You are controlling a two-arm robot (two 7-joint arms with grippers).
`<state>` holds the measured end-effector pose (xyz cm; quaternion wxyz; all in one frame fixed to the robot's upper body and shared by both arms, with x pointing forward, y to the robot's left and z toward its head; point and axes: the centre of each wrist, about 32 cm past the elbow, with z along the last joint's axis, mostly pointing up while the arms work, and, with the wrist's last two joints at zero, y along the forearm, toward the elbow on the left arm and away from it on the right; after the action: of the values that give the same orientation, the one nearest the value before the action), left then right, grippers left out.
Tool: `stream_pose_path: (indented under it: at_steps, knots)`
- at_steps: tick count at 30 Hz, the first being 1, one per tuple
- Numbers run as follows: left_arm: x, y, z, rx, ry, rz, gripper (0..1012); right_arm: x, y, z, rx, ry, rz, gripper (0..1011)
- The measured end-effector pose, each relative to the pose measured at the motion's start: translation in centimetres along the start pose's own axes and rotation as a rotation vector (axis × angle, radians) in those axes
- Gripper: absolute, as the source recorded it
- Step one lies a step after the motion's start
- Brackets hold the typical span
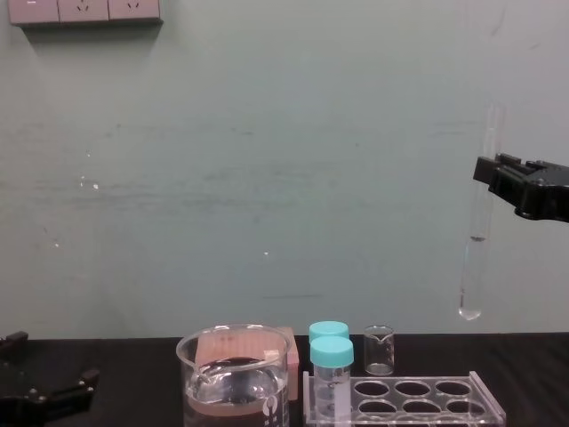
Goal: Hold the test tube with one hand and immerse one end into the beaker, then return it to the test tube rack.
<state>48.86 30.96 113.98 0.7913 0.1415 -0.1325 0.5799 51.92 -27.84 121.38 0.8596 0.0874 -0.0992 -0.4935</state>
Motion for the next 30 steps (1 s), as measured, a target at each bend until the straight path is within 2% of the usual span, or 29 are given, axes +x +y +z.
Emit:
stream_pose_path:
  at_steps: [18, 25, 30]
  knots:
    - [0.0, 0.0, 0.0, 0.0, 0.0, 0.0, 1000, 0.13, 0.1, -0.2, -0.009, 0.005, -0.004, 216]
    - [0.0, 0.0, 0.0, 0.0, 0.0, 0.0, 1000, 0.25, 1.3, 0.0, 0.015, -0.004, 0.036, 217]
    - [0.0, 0.0, 0.0, 0.0, 0.0, 0.0, 1000, 0.27, 3.2, 0.7, 0.068, -0.016, 0.107, 216]
